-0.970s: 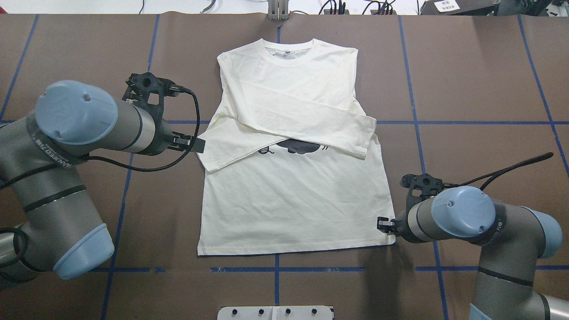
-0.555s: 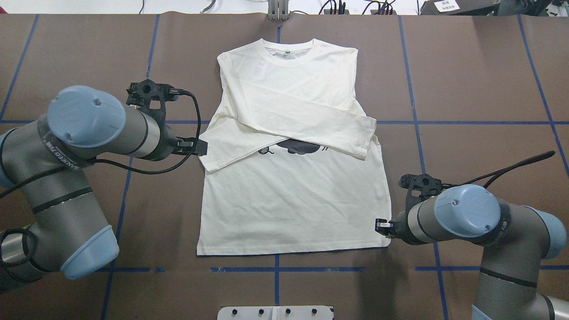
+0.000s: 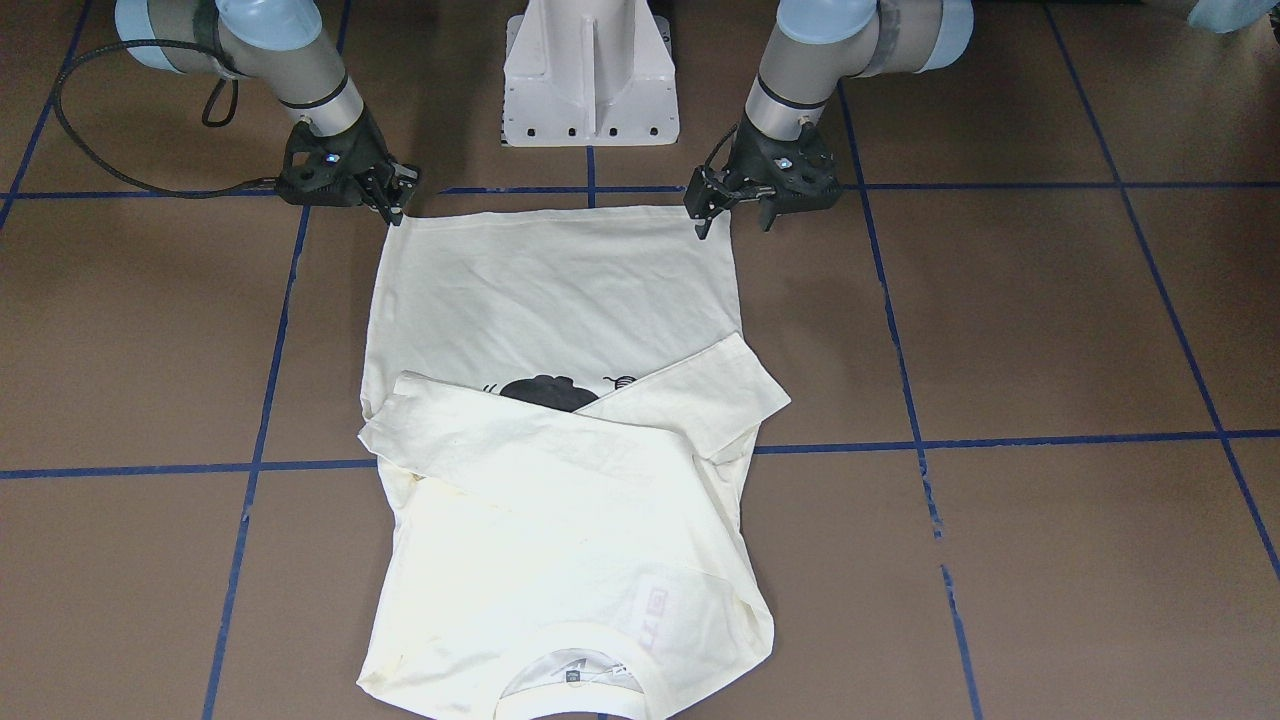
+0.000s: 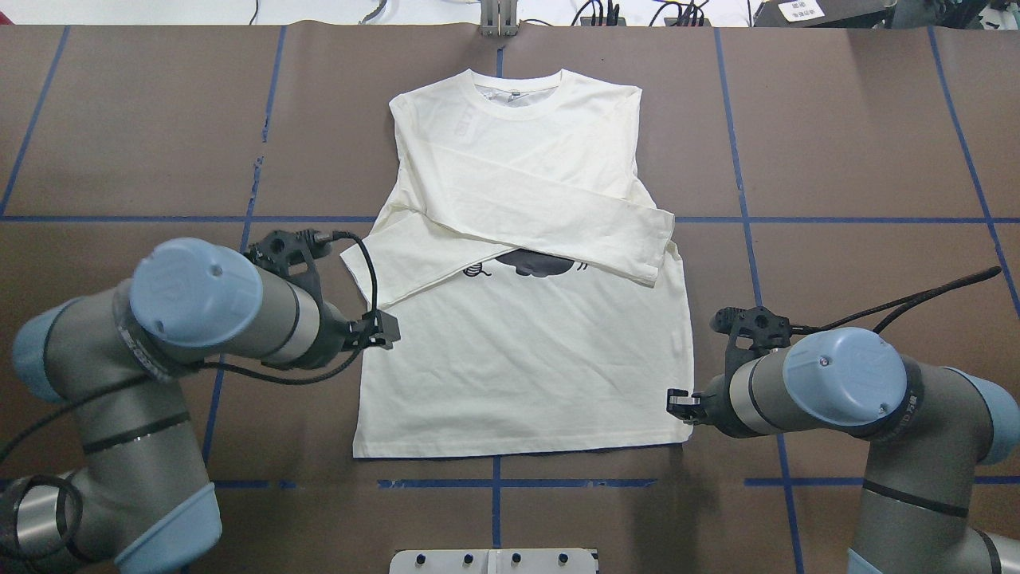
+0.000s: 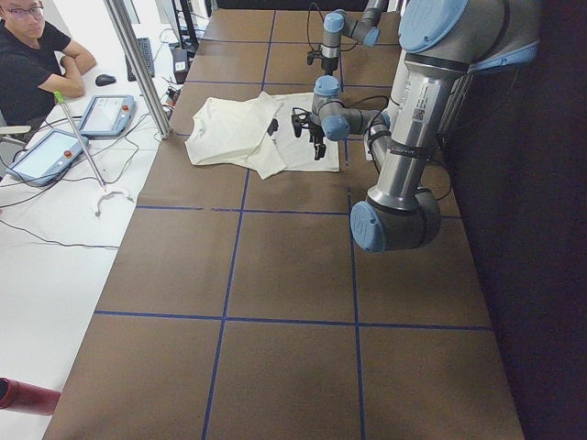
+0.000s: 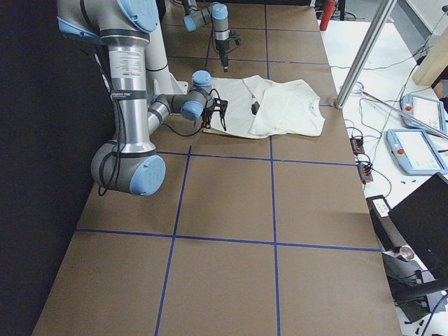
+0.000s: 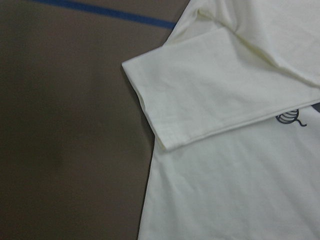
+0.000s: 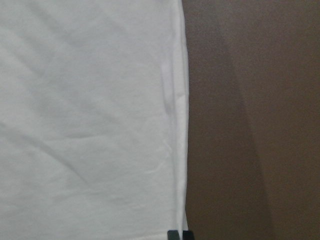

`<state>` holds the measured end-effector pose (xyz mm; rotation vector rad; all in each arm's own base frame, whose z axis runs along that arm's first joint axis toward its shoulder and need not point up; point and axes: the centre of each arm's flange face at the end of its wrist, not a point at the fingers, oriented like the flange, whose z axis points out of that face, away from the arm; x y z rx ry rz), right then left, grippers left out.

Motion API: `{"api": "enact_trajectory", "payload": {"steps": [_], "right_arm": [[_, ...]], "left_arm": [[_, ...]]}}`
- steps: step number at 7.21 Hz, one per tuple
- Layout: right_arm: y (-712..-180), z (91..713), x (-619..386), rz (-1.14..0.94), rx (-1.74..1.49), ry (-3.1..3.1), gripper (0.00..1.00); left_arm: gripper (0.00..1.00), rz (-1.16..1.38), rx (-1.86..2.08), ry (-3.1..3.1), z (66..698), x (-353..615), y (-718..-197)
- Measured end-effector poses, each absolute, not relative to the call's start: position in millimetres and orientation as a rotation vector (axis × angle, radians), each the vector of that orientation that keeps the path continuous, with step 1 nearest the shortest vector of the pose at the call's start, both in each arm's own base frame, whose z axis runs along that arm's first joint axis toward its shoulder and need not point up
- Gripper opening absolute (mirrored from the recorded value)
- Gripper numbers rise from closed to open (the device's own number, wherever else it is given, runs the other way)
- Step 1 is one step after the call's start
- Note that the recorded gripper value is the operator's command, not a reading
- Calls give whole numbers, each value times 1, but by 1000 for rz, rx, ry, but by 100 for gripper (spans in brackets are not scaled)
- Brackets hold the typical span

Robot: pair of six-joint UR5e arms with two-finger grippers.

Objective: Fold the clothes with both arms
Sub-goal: 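Lower both grippers to the hem corners nearest the robot and grasp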

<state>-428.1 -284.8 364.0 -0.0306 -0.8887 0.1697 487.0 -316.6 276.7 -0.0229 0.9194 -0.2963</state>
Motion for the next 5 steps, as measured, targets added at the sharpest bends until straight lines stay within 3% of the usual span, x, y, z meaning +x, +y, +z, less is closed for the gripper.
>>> {"api": "enact_trajectory", "payload": {"steps": [5], "right_arm": [[-286,358,-426,170,-26,-903,0]], "left_arm": [[61,-281,-52,848,307,521,-267]]}}
